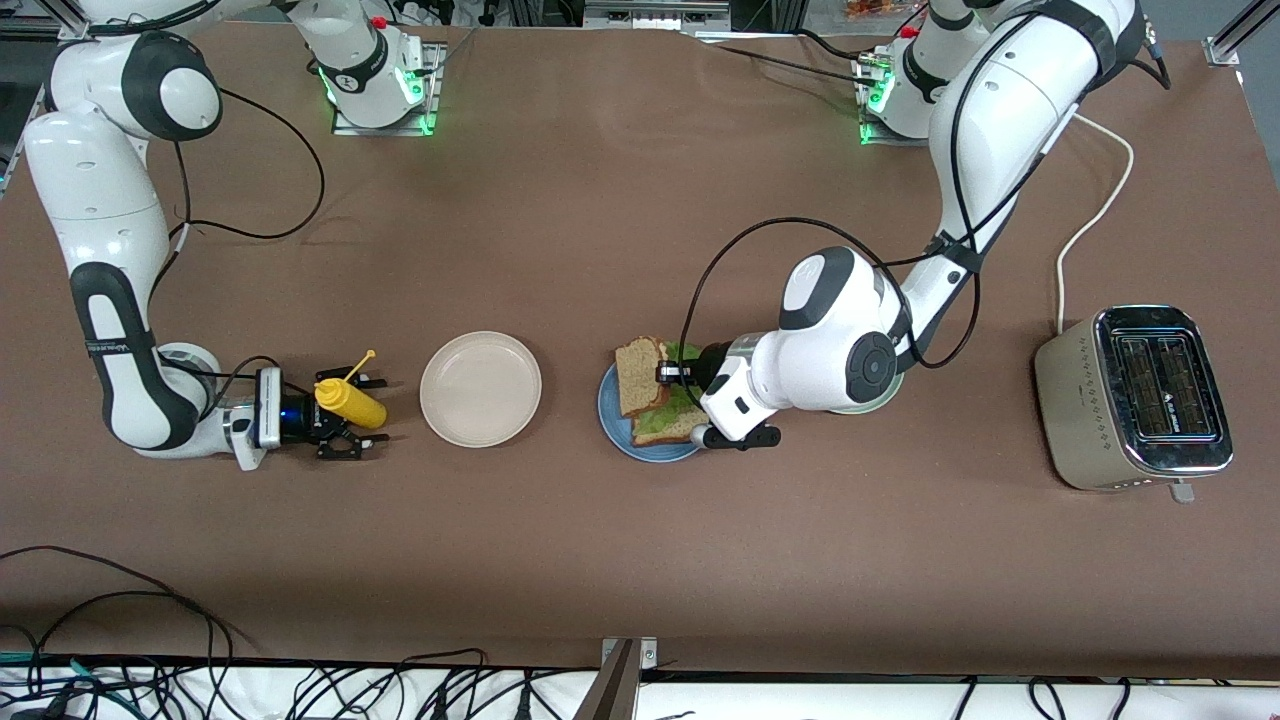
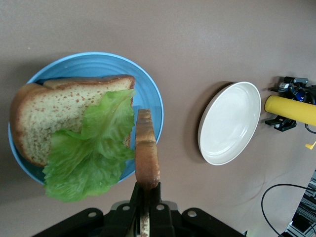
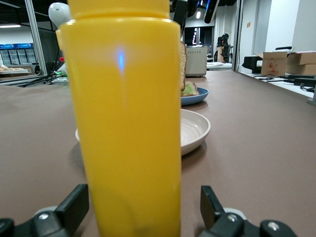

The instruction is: Make sandwich in blue plate with both arms

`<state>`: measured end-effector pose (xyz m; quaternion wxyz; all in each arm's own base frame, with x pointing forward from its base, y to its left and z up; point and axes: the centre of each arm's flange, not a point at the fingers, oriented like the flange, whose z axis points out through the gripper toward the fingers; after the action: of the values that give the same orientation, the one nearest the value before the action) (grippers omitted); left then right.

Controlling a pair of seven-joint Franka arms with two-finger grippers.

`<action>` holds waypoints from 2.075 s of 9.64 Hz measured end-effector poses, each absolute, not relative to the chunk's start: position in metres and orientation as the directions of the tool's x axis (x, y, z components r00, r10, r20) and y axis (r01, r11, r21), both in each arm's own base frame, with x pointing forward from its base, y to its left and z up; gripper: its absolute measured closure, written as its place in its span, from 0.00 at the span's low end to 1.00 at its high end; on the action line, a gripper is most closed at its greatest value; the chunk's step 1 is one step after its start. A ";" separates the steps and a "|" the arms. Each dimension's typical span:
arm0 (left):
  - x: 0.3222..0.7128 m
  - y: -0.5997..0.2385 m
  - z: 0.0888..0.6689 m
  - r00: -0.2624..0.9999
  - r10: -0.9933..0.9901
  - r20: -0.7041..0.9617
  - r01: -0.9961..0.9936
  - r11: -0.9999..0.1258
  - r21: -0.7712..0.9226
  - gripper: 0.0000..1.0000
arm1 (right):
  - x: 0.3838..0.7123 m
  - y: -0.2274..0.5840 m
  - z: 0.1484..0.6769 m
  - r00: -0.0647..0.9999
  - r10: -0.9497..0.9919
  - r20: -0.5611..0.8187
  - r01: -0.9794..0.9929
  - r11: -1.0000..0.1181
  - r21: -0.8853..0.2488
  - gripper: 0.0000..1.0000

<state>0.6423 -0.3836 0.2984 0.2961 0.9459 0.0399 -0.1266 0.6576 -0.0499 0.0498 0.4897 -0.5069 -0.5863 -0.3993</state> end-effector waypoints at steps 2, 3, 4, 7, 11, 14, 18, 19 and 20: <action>0.644 -0.381 0.295 0.972 -0.043 -0.232 0.098 -0.819 0.565 0.92 | 0.663 -0.067 0.054 -0.019 0.238 0.971 0.987 0.158 -0.020 0.00; 0.646 -0.378 0.294 0.975 -0.071 -0.210 0.063 -0.817 0.573 0.92 | 0.665 -0.077 0.059 -0.021 0.269 0.963 0.986 0.163 -0.024 0.00; 0.649 -0.373 0.293 0.977 -0.098 -0.187 0.029 -0.815 0.579 0.92 | 0.668 -0.085 0.066 -0.027 0.295 0.955 0.985 0.169 -0.024 0.00; 0.654 -0.362 0.281 0.978 -0.140 -0.156 -0.024 -0.813 0.582 0.92 | 0.673 -0.109 0.097 0.016 0.379 0.925 0.981 0.172 -0.088 0.00; 0.657 -0.356 0.274 0.978 -0.142 -0.154 -0.028 -0.817 0.576 0.76 | 0.691 -0.130 0.192 0.121 0.578 0.807 0.969 0.109 -0.223 0.00; 0.661 -0.349 0.273 0.980 -0.141 -0.142 -0.037 -0.827 0.562 0.31 | 0.694 -0.137 0.266 0.268 0.702 0.660 0.935 -0.024 -0.354 0.00; 0.665 -0.344 0.283 0.980 -0.146 -0.139 -0.045 -0.831 0.554 0.00 | 0.693 -0.123 0.355 0.471 0.775 0.421 0.851 -0.274 -0.448 0.00; 0.667 -0.336 0.288 0.977 -0.153 -0.151 -0.047 -0.838 0.543 0.00 | 0.692 -0.118 0.379 0.540 0.768 0.345 0.812 -0.367 -0.454 0.00; 0.668 -0.328 0.297 0.974 -0.177 -0.141 -0.082 -0.858 0.507 0.00 | 0.690 -0.108 0.404 0.609 0.745 0.274 0.765 -0.459 -0.451 0.00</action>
<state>0.6678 -0.3277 0.2967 0.2576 0.9595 -0.0676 -0.0918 0.6899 -0.1079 0.4040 0.2739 -0.8540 -0.4420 -0.0186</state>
